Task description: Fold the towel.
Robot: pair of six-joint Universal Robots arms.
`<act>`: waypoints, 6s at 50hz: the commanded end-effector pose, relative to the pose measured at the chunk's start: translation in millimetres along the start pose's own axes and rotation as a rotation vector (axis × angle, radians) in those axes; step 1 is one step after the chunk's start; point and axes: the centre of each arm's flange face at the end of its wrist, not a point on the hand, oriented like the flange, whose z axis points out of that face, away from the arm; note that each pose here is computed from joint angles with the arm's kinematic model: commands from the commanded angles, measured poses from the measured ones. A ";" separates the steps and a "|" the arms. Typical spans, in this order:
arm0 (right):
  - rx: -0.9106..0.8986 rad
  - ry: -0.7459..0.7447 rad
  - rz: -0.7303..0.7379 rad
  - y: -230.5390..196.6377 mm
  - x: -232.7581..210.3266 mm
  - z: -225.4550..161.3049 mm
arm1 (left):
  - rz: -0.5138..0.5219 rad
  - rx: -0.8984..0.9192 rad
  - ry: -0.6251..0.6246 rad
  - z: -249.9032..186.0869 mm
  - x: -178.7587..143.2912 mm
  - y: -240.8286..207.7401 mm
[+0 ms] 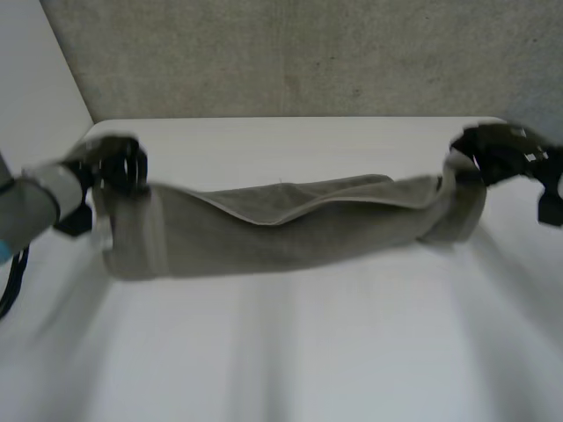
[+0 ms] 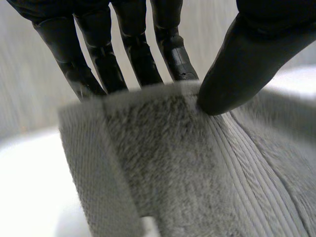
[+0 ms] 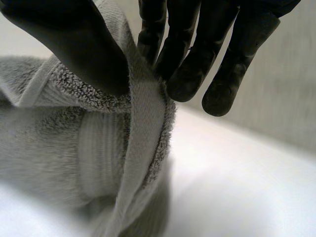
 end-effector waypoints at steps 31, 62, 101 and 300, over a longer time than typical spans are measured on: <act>0.300 -0.205 -0.194 -27.8 -16.5 28.2 | -0.094 0.252 0.035 -3.3 -7.5 -12.9; -0.010 -0.094 -0.005 13.6 -38.0 -44.3 | 0.084 0.149 0.073 -29.9 8.3 49.7; -0.021 0.032 -0.036 52.4 -22.8 -33.5 | 0.384 -0.144 0.072 71.9 -8.2 88.8; -0.074 0.016 -0.083 76.6 -23.2 -27.6 | 0.549 -0.080 -0.035 106.8 -22.1 93.9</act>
